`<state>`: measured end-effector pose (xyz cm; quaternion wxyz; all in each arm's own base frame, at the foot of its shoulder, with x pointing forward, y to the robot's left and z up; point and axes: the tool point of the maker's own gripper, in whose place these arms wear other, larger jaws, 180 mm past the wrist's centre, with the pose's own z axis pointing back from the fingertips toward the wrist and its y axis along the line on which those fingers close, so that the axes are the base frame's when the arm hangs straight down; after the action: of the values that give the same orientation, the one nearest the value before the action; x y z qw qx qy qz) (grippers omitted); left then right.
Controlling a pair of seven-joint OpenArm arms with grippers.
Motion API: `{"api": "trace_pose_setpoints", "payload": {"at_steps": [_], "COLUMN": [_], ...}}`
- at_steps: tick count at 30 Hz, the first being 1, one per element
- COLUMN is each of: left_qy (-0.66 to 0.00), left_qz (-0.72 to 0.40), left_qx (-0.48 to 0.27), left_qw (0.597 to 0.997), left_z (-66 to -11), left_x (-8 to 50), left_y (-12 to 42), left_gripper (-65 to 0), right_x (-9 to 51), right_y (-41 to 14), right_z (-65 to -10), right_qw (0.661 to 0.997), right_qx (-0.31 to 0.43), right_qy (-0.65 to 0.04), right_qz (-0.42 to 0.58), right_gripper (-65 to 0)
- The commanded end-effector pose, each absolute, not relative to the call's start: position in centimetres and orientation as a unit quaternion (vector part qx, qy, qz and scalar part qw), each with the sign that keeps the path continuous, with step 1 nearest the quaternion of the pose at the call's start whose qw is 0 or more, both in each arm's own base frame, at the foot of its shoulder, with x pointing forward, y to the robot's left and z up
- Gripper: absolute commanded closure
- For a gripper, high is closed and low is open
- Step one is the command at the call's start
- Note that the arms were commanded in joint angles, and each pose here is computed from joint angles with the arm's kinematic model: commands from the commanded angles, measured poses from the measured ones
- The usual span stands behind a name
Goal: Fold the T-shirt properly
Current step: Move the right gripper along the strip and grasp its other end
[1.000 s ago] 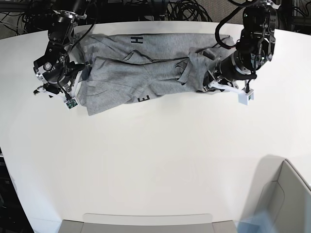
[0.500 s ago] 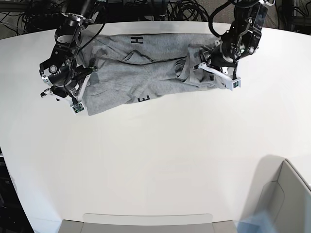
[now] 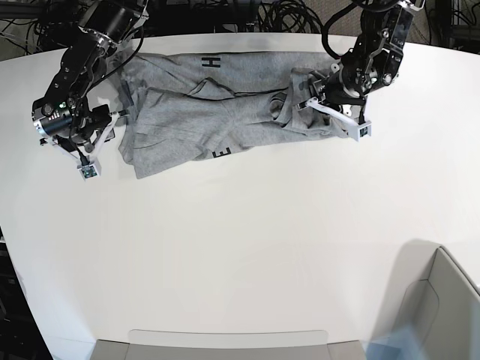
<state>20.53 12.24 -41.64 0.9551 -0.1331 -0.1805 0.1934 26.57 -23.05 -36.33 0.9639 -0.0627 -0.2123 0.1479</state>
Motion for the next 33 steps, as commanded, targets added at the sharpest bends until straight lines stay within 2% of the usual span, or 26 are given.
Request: {"api": "trace_pose_setpoints", "payload": {"at_steps": [1,4,8,15,17,20,25,33], "left_qy": [-0.175,-0.173,-0.172,-0.172,-0.171,-0.171,-0.169,-0.16], "left_qz": [0.192,0.192,0.191,0.191,0.191,0.191,0.191,0.174], "left_qx": [-0.131,-0.131,-0.132,-0.132,-0.132,-0.132,-0.131,-0.138], "left_qw": [0.957,0.957,0.957,0.957,0.958,0.958,0.958,0.962], "left_z": [-41.7,-41.7,-41.7,-41.7,-41.7,-41.8,-41.8,-42.0], "left_x": [20.3,20.3,20.2,20.2,20.2,20.1,20.0,19.5], "left_y": [12.3,12.3,12.2,12.2,12.2,12.2,12.2,11.0], "left_gripper": [-1.5,-1.5,-1.5,-1.5,-1.5,-1.5,-1.5,-1.5], "right_x": [27.4,26.9,27.2,27.2,26.7,25.8,23.4,20.5], "right_y": [-23.3,-23.4,-21.9,-15.2,-14.8,-16.9,-19.3,-20.0], "right_z": [-35.7,-36.7,-36.5,-34.9,-34.6,-35.1,-37.9,-43.5], "right_qw": [0.96,0.964,0.96,0.915,0.907,0.915,0.933,0.957], "right_qx": [-0.064,-0.056,-0.028,0.163,0.193,0.182,0.188,0.207], "right_qy": [-0.225,-0.21,-0.228,-0.324,-0.334,-0.334,-0.297,-0.197], "right_qz": [0.156,0.156,0.162,0.176,0.17,0.13,0.073,0.041], "right_gripper": [-25.5,-25.5,-25.5,-25.4,-25.3,-25.3,-25.3,-25.3]}}
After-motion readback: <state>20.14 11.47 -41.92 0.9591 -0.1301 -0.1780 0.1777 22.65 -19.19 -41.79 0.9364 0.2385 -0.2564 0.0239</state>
